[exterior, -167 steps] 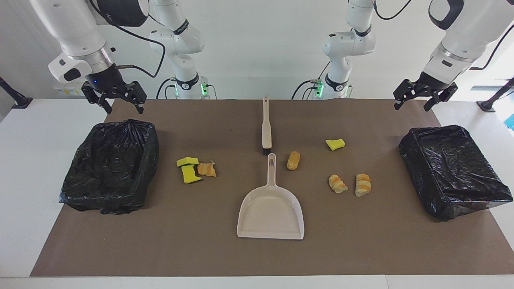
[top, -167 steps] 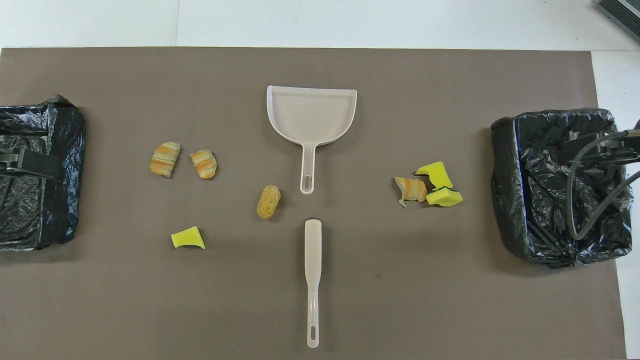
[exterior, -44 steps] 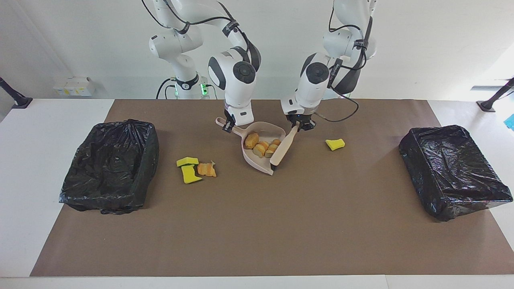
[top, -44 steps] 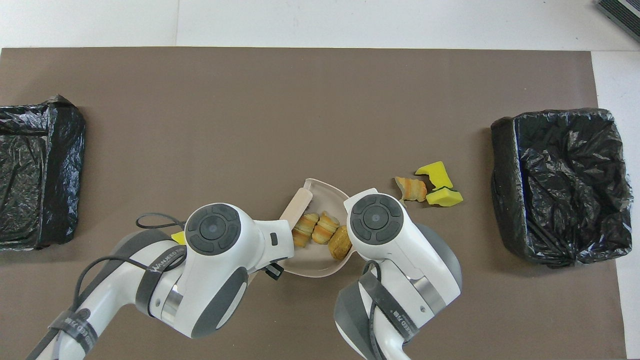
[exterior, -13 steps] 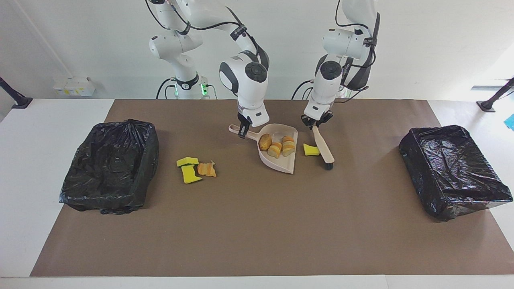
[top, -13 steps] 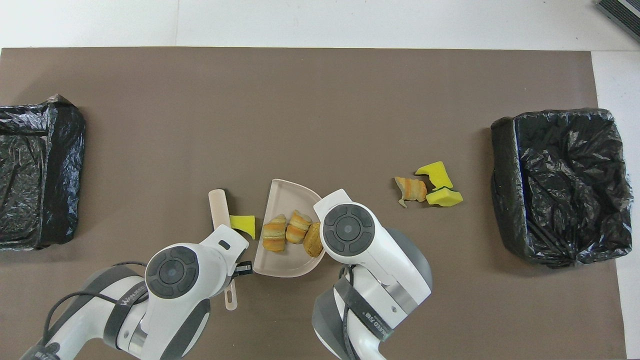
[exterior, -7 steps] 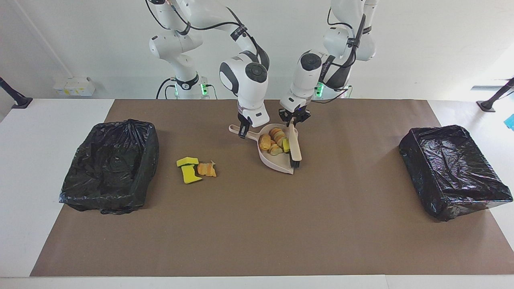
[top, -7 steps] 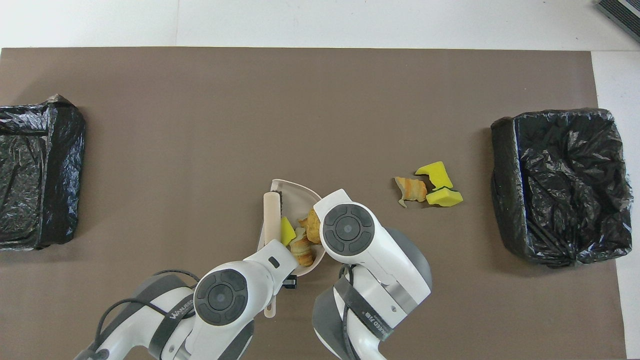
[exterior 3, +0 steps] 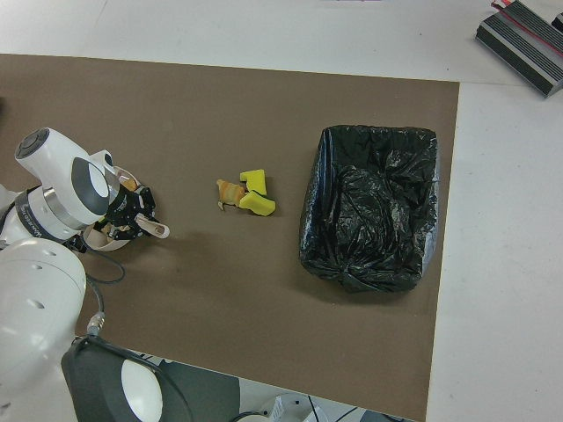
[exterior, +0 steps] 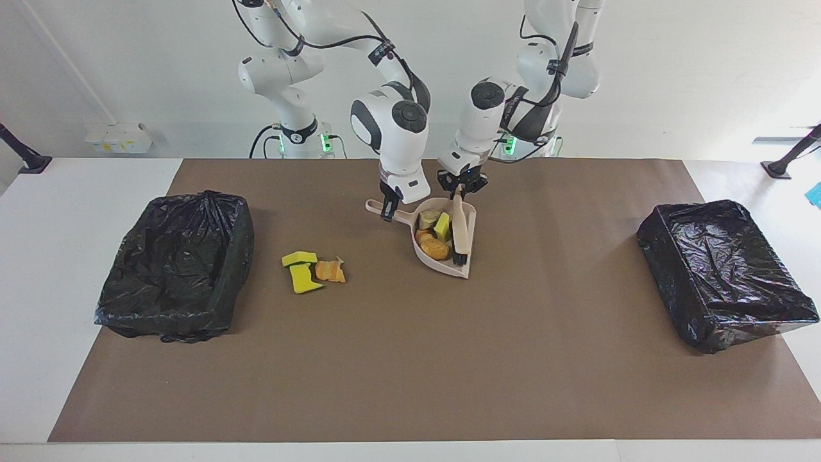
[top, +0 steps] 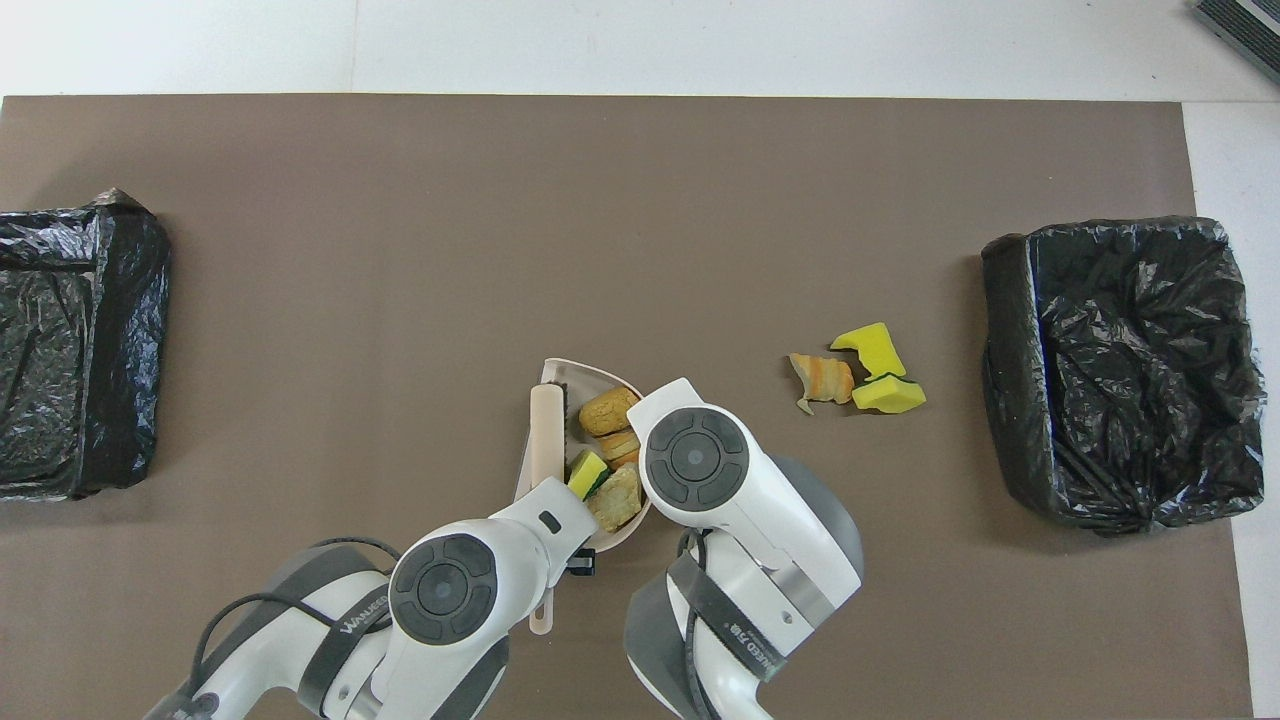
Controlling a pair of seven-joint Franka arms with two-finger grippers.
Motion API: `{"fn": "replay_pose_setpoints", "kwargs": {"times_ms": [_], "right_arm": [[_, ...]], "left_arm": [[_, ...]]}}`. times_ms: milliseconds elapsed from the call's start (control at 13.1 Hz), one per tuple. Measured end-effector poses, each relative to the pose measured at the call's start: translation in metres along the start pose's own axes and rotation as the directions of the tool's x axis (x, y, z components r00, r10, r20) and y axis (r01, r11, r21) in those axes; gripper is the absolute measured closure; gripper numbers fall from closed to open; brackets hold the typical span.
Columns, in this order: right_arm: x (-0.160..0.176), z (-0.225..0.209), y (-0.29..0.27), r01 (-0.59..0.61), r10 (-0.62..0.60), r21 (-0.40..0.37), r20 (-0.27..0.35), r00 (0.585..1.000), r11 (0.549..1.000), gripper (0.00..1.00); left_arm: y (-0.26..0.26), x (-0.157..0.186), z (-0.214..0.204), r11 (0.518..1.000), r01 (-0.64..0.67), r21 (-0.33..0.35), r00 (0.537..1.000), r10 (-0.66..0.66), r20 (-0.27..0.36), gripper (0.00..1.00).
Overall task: Sweep and dump trash in bin
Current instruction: 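Carry the dustpan to the bin farther right and tip it with the right gripper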
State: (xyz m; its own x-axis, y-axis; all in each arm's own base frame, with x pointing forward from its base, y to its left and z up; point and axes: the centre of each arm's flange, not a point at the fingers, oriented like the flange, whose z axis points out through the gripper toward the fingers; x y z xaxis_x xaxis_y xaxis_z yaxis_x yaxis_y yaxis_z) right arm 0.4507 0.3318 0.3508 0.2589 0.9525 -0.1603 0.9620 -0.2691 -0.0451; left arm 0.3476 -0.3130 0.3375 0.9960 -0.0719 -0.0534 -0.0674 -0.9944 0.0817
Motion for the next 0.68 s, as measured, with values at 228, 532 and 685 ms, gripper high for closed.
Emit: {"fn": "replay_pose_setpoints", "kwargs": {"times_ms": [228,532,685], "right_arm": [[0.000,0.000,0.000,0.000,0.000,0.000,0.000,1.000,1.000,0.68],[0.001,-0.001,0.000,-0.026,0.026,0.005,-0.006,1.000,1.000,0.68],[0.000,-0.003,0.004,-0.067,0.068,0.018,-0.032,0.997,0.998,0.68]], "left_arm": [[-0.026,0.021,-0.005,0.997,0.070,0.010,0.997,-0.070,0.020,0.74],[-0.060,0.052,-0.034,0.990,0.127,0.055,0.990,-0.130,0.057,0.74],[-0.068,0.058,-0.043,0.988,0.128,0.083,0.989,-0.133,0.064,0.74]]}}
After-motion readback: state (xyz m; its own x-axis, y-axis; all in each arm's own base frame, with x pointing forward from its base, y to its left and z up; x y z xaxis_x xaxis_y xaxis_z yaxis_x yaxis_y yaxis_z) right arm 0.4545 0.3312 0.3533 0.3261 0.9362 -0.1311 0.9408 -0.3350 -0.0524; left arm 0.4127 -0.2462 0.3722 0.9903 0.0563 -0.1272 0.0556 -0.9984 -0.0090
